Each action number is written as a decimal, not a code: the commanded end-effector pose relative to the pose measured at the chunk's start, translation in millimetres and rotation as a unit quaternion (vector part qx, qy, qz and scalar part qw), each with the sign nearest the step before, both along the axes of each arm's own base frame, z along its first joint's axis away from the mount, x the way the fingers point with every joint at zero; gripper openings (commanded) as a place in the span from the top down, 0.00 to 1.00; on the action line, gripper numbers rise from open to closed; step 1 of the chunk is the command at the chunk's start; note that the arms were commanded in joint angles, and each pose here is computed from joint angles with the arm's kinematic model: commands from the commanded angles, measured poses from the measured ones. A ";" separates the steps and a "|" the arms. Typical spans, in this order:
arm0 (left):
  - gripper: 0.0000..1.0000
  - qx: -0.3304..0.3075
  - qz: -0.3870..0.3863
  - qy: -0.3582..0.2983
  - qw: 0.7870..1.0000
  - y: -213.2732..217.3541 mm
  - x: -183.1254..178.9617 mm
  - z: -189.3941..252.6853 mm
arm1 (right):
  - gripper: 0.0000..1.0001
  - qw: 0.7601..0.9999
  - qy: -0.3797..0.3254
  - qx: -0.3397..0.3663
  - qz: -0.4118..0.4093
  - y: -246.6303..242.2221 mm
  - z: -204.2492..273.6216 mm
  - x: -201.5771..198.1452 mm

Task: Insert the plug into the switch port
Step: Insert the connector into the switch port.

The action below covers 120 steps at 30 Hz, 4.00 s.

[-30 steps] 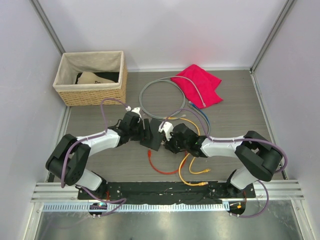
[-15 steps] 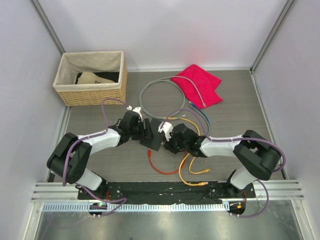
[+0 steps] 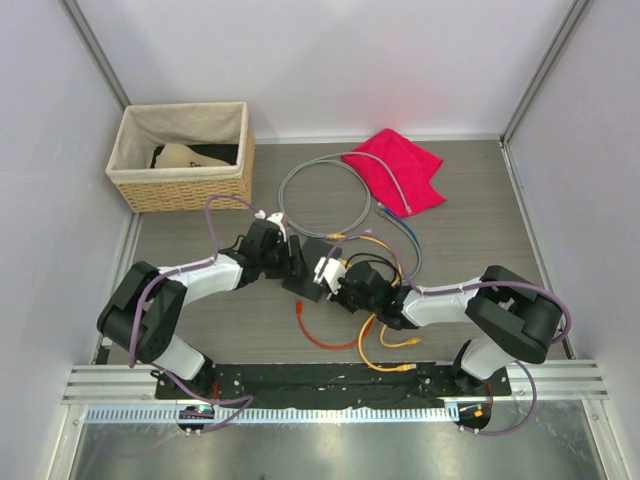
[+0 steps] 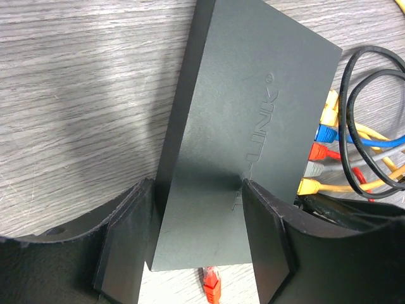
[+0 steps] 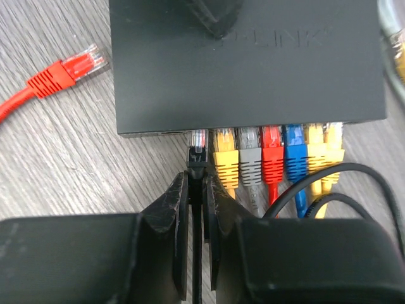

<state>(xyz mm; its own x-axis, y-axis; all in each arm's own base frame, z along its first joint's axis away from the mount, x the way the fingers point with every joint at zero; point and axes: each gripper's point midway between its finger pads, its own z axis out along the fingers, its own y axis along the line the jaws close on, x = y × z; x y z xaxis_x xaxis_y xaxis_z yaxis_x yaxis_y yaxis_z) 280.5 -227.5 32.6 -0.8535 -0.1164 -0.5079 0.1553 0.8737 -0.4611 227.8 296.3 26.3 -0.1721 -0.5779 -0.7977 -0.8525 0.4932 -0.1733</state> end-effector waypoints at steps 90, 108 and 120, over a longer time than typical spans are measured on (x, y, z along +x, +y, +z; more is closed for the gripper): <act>0.49 0.233 0.038 0.112 0.965 60.8 -59.1 -67.2 | 0.49 0.999 0.023 0.022 -0.008 38.2 72.6 -2.2; 0.49 0.201 0.022 0.112 0.973 47.9 -60.0 -59.4 | 0.62 0.991 0.119 -0.051 -0.016 -6.2 36.4 -6.1; 0.50 0.189 0.015 0.117 0.975 42.9 -61.5 -59.9 | 0.64 0.989 0.128 -0.072 -0.019 -7.2 20.9 0.7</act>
<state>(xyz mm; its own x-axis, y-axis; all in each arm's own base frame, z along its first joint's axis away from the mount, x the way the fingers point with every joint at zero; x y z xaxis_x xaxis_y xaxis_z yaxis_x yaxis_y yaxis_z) 286.6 -217.5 31.8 -0.8271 -0.1151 -0.5501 0.0401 0.9642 -0.2620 218.4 278.3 36.7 -0.4007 -0.6847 -0.6088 -0.8545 0.5191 -0.0214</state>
